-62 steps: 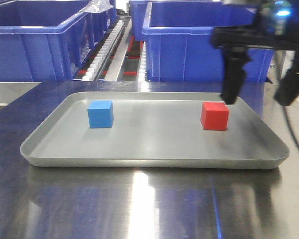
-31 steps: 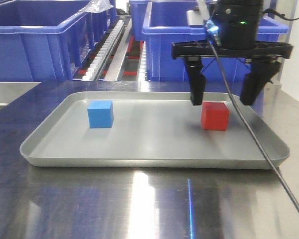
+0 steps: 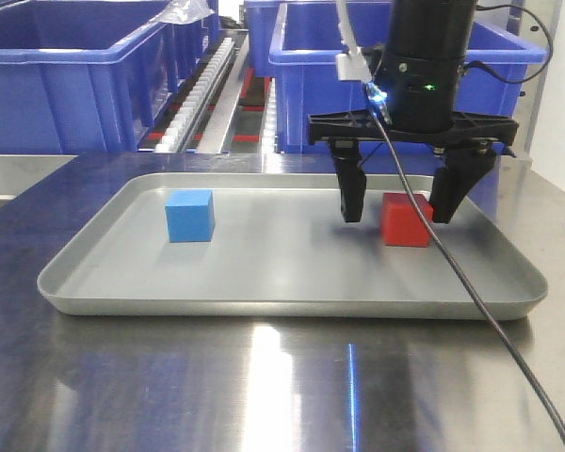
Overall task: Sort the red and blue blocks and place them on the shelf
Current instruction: 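Lower the open right gripper over the red cube, then close the right gripper on the red cube and lift it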
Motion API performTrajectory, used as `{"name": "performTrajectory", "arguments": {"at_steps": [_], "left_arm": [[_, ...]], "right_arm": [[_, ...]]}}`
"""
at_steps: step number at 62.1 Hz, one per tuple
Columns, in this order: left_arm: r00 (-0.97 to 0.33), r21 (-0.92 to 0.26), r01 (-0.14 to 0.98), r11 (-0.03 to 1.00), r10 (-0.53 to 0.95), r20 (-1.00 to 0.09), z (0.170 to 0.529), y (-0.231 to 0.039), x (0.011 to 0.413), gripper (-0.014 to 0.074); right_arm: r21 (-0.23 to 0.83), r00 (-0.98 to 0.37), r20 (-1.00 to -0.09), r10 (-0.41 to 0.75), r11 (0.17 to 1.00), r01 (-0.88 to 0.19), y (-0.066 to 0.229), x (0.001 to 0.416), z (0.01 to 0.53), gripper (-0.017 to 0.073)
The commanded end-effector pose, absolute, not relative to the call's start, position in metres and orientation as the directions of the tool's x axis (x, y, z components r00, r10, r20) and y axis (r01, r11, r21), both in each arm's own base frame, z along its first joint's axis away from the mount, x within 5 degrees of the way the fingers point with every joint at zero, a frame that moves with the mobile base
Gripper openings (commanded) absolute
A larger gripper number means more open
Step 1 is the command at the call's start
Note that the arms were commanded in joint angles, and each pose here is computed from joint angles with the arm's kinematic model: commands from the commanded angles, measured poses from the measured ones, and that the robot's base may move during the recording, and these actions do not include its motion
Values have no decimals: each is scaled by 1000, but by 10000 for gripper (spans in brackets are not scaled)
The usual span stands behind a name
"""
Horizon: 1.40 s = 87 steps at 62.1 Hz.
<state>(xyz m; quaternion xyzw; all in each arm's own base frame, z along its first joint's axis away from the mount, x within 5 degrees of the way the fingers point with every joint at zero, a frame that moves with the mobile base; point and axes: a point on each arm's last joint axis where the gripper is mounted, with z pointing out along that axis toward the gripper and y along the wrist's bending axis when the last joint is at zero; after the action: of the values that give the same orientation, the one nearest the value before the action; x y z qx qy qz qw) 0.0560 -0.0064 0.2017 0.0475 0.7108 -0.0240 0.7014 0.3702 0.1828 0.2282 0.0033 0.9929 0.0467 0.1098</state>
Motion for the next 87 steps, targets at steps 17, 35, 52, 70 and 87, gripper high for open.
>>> {"name": "performTrajectory", "arguments": {"at_steps": [17,35,52,70,87], "left_arm": [[46,26,87,996,22,-999,195,-5,56,125],[46,26,87,996,22,-999,195,-5,56,125],[46,26,87,996,22,-999,195,-5,56,125],[46,26,87,996,22,-999,195,-5,56,125],[46,26,87,996,22,-999,195,-5,56,125]], "right_arm": [[120,-960,-273,70,992,38,178,367,261,626],[117,-961,-266,70,992,39,177,366,260,626],[116,-962,-265,69,992,40,177,366,260,599],[112,-964,-258,69,993,41,176,365,262,57],[149,-930,-364,47,989,-9,169,361,291,89]]}}
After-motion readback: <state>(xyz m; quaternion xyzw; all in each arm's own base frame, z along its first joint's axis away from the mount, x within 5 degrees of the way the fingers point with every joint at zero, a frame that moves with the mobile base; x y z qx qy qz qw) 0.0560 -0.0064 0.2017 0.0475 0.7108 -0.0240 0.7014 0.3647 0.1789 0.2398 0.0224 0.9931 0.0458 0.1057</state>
